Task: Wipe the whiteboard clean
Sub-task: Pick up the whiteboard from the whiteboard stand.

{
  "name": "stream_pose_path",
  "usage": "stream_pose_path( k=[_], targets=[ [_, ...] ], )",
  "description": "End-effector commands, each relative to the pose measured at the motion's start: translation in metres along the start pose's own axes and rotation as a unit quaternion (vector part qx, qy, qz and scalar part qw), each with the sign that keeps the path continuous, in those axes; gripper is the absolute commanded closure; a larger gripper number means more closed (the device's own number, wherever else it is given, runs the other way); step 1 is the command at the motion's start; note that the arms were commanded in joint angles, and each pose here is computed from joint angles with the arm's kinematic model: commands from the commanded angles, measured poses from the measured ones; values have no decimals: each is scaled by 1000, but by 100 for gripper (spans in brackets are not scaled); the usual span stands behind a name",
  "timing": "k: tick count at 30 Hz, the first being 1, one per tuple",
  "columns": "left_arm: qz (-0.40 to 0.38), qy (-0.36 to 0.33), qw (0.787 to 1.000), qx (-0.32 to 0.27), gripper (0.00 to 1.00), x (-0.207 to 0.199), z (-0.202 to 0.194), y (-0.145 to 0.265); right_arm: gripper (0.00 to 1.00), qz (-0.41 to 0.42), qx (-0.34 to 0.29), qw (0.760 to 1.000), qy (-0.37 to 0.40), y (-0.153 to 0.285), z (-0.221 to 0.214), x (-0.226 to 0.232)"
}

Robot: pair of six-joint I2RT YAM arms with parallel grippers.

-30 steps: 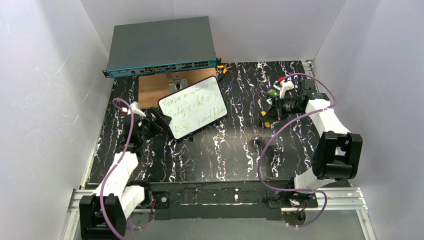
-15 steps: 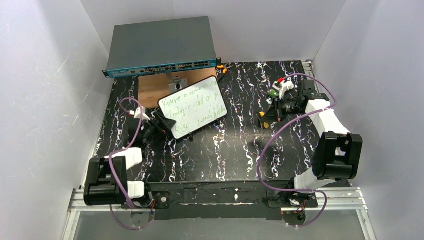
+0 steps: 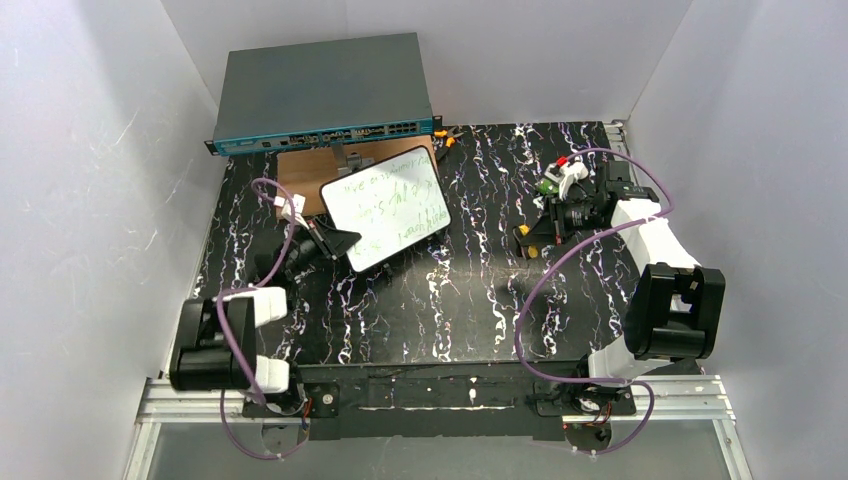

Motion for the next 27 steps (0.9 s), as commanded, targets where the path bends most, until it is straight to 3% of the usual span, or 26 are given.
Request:
stream_pose_path(
  k=[1, 16, 27],
  targets=[
    [37, -89, 995, -15, 100, -8, 37, 11, 97, 9, -21, 999, 29, 12, 9, 13],
    [17, -55, 994, -88, 100, -53, 94, 20, 97, -3, -18, 999, 49, 29, 10, 28],
    [8, -24, 994, -102, 100, -72, 95, 34, 97, 3, -12, 997, 77, 46, 10, 56]
  ],
)
Point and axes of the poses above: each gripper's point midway between its finger pads, its own y axis back along the fingers, its own x axis along the line the jaws close on, z = x × y, the point moved 1 cm from there along y, back along the fingers, and after that the axes turned 10 degrees about -y, right-handed, at the moved point
